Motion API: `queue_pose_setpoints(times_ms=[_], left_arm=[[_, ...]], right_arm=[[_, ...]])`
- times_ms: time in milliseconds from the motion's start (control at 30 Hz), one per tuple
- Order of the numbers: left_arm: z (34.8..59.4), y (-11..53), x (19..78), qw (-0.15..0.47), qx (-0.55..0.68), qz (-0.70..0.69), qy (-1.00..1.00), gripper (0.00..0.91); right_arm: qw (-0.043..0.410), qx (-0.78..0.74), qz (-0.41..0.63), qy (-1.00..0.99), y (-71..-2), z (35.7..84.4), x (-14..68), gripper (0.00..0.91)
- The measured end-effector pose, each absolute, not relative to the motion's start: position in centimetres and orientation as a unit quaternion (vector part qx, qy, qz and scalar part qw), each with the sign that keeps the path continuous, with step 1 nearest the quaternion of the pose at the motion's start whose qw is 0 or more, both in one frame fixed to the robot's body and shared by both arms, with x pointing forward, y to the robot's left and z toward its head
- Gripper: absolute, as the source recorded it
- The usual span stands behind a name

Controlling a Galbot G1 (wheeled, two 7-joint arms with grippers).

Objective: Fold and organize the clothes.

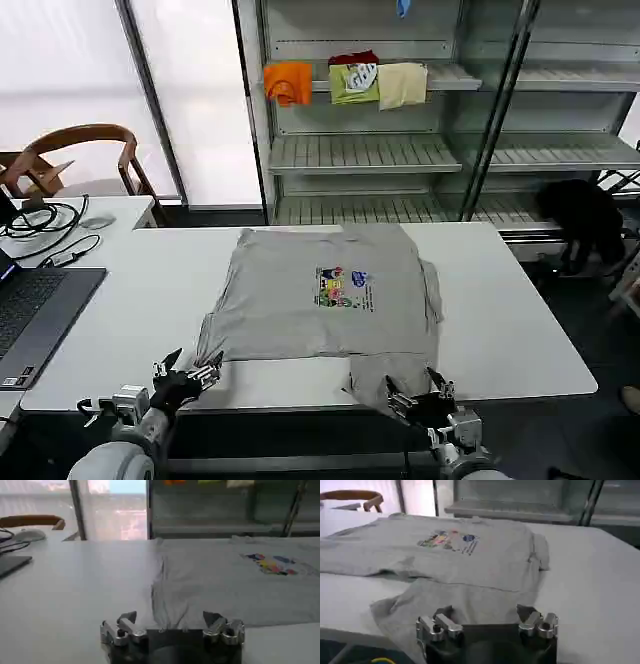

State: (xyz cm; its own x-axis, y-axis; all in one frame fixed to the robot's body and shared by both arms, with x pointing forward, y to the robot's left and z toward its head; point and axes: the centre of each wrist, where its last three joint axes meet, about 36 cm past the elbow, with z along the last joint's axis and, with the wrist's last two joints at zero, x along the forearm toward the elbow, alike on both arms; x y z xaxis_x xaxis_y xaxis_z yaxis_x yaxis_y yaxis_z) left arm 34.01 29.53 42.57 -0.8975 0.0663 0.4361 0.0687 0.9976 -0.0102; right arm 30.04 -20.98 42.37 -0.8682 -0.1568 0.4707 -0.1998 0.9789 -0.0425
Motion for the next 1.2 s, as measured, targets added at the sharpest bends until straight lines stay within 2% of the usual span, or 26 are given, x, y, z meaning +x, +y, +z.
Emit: queue_pose_setpoints(times_ms=[167, 667, 900, 1200], left_arm=[[42.1, 29.6, 34.0, 0.231, -0.033, -0.004, -0.972, 0.01], [42.0, 29.2, 34.0, 0.232, -0.051, 0.004, -0.971, 0.0], [43.0, 29.5, 34.5, 0.199, -0.059, 0.03, -0.978, 0.0], [44.4, 29.9, 37.3, 0.155, -0.066, 0.091, -0.981, 0.0]], right_arm=[[0.241, 0.098, 0.04, -0.965, -20.7, 42.3, 30.0, 0.0], [0.234, 0.1, 0.02, -0.967, -20.5, 42.1, 30.4, 0.0], [0.187, 0.087, -0.016, -0.978, -20.3, 42.5, 31.7, 0.0], [0.126, 0.071, -0.057, -0.988, -18.9, 43.8, 37.5, 0.0]])
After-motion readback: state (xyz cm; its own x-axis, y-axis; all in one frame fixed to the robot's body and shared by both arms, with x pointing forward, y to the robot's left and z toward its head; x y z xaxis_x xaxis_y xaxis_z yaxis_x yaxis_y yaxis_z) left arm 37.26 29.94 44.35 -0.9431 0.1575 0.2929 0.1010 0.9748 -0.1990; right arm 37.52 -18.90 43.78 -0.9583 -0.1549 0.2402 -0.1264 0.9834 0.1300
